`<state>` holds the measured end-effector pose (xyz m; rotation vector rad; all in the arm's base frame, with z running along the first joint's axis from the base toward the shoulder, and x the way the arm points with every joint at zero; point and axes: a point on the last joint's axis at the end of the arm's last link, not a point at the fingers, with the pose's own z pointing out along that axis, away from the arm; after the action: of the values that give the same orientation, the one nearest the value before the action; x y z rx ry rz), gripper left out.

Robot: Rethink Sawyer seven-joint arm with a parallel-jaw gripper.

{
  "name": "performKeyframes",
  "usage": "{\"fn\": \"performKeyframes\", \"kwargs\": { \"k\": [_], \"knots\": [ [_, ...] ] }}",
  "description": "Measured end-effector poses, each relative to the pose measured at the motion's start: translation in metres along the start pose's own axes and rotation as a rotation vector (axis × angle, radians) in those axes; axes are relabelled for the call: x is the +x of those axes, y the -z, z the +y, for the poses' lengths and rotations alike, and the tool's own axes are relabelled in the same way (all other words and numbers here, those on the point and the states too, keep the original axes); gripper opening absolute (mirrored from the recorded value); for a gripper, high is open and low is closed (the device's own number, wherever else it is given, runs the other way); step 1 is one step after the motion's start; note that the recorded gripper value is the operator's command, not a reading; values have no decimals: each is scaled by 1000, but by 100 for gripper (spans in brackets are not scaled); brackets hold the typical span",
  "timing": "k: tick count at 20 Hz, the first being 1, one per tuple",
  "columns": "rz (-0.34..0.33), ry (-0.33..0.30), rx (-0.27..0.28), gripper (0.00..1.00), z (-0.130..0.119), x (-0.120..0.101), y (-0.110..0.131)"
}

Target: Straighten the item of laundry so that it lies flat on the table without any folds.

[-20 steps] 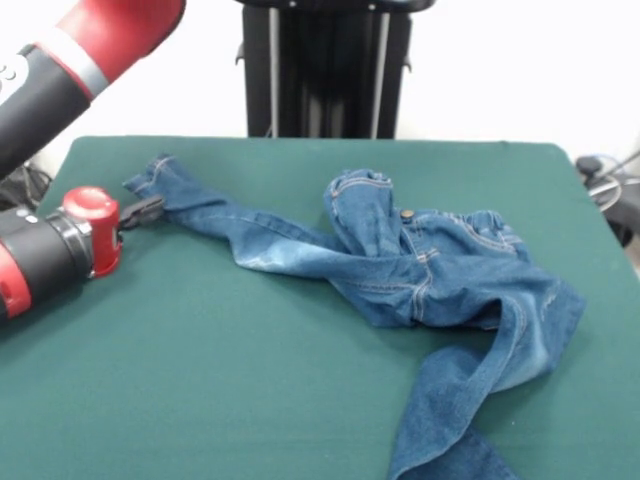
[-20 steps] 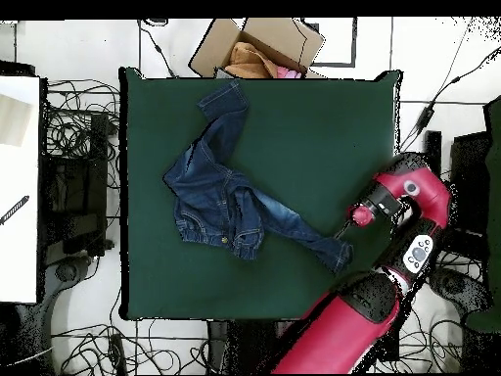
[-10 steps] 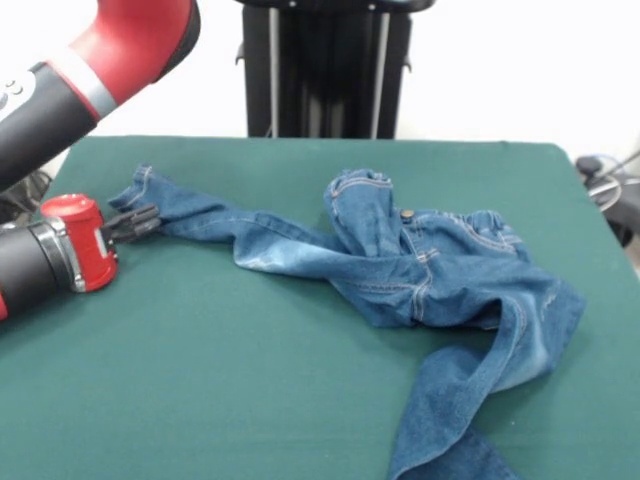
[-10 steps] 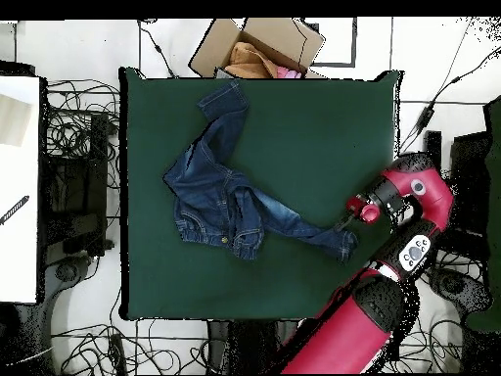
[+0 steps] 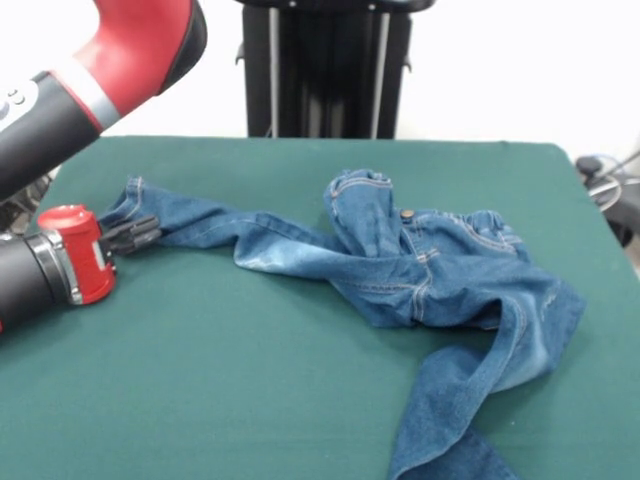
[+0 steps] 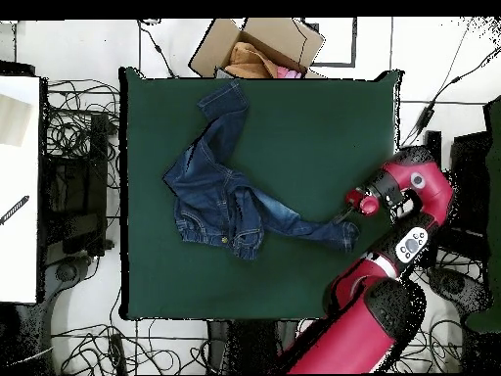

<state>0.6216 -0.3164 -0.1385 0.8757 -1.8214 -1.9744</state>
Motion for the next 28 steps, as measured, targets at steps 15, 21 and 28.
{"fn": "performKeyframes", "kwargs": {
  "k": [15,21,28],
  "knots": [
    [15,-60,1,0,-4,-18,10],
    [25,-50,1,0,-5,-23,12],
    [46,-17,3,0,-6,-30,14]
  ]
}}
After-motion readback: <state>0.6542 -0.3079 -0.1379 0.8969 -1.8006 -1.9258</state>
